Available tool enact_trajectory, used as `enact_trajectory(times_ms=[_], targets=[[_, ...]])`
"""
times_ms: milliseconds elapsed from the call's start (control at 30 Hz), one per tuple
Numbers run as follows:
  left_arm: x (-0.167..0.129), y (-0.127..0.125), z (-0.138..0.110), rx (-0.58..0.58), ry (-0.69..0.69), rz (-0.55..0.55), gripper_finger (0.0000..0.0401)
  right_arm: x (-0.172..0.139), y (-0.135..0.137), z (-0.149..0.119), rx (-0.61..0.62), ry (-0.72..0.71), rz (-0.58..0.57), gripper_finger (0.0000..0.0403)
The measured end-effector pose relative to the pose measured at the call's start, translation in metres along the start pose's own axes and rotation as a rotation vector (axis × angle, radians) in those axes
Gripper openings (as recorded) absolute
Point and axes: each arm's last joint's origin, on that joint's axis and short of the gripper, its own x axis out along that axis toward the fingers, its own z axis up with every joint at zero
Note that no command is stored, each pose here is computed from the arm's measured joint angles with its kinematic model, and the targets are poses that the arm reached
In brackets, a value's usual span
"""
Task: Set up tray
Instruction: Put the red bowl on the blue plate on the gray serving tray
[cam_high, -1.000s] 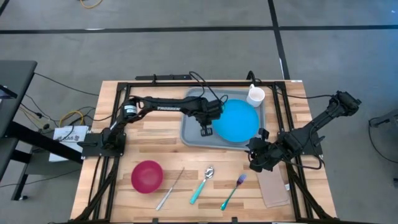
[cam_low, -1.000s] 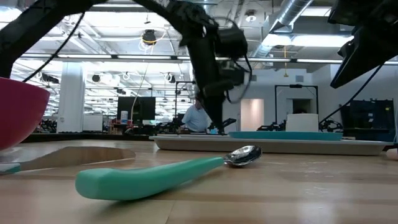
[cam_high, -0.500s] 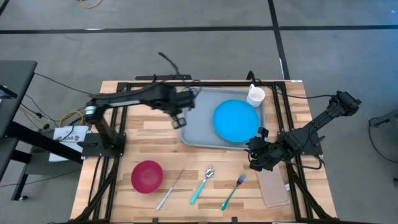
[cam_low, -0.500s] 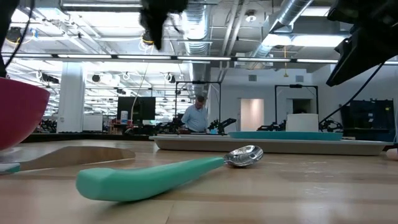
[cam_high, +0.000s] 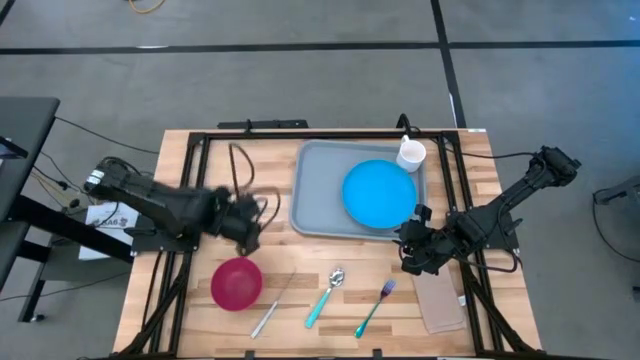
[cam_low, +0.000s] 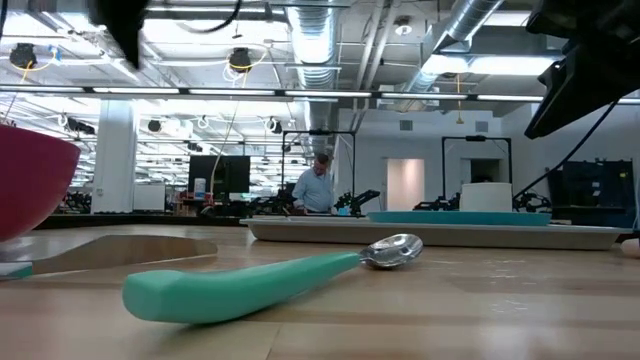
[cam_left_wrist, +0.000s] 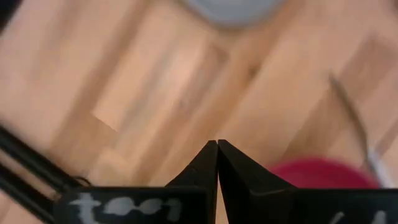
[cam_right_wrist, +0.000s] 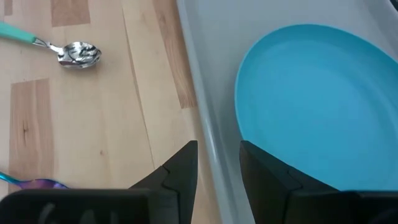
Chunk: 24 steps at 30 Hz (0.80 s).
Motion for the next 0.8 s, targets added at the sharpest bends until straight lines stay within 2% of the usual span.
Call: enact_trajectory(times_ms=[133, 300, 433, 567, 800], targets=[[0.032, -0.012, -0.028, 0.129, 0.032, 0.011, 0.0004, 0.0, 0.0, 0.0, 0.002, -0.001, -0.001, 0.0114], [0.06, -0.018, -0.039, 0.139, 0.101, 0.007, 0.0036, 0.0, 0.001, 0.002, 0.016, -0.021, 0.009, 0.0114], [0.068, -0.027, -0.039, 0.158, 0.133, -0.068, 0.0073, 0.0, 0.002, 0.004, 0.028, -0.036, 0.02, 0.0114], [0.071, -0.035, -0.037, 0.24, 0.116, -0.124, 0.0103, 0.0, 0.002, 0.004, 0.027, -0.036, 0.019, 0.0114], [0.071, -0.037, -0.037, 0.299, 0.135, -0.168, 0.0115, 0.0, 0.002, 0.004, -0.001, -0.034, 0.017, 0.0114]])
